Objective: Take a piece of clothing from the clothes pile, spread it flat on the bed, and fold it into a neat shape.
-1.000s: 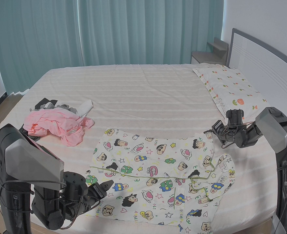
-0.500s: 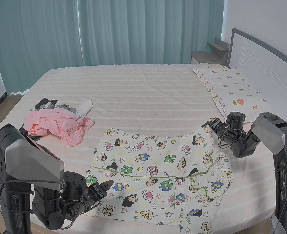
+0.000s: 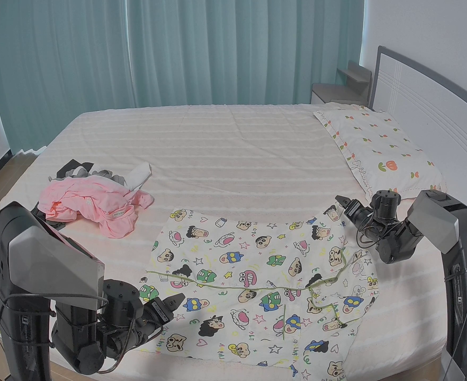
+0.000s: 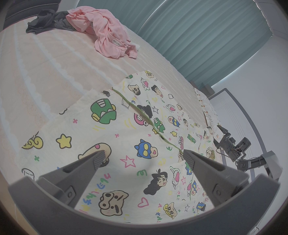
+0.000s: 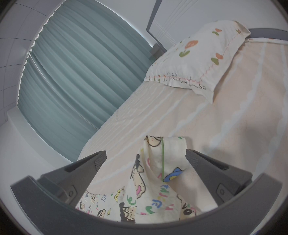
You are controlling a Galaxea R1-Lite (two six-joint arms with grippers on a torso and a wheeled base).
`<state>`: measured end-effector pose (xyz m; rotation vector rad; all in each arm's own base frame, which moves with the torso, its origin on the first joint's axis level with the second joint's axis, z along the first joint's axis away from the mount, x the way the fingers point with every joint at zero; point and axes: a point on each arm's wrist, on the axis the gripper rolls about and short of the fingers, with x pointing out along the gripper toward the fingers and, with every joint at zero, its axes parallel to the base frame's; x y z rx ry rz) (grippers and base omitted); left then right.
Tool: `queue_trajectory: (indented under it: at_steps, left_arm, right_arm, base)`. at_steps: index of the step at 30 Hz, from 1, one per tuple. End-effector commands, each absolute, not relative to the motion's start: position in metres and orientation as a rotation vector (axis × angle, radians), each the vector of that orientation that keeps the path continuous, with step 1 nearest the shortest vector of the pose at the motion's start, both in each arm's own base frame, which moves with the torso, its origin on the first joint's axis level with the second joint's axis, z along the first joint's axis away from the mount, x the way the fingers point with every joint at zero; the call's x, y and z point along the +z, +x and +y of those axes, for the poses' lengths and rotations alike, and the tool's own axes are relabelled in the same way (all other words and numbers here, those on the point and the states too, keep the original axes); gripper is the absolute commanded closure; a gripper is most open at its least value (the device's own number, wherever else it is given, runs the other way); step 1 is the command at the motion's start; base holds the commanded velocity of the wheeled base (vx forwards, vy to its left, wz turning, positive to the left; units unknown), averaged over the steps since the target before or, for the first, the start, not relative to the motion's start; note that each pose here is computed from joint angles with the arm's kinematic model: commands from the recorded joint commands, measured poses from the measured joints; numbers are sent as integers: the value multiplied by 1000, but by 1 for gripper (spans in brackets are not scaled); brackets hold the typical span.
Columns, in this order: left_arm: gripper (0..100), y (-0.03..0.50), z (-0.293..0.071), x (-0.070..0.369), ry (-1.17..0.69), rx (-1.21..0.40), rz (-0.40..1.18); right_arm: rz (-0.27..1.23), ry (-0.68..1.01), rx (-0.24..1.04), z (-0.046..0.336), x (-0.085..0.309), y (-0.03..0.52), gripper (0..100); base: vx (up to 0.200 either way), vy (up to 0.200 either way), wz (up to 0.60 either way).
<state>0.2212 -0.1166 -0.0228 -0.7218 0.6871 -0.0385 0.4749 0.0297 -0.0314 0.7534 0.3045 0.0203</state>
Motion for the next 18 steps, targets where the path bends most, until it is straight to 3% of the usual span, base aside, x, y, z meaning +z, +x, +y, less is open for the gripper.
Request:
queue_trajectory:
  at_steps: [1,8,18]
  left_arm:
    - [0,222,-117,-22,-727,-44,677]
    - [0,221,-116,-23,-727,-39,679]
    - [0,221,-116,-23,-726,-38,681]
  right_arm:
    - [306,766,9,25,-34,479,0]
    - [359,860,-43,23,-15,497,0]
    - [393,762,-28,24,-10,475,0]
  base:
    - [0,0,0]
    - [0,0,0]
    - [0,0,0]
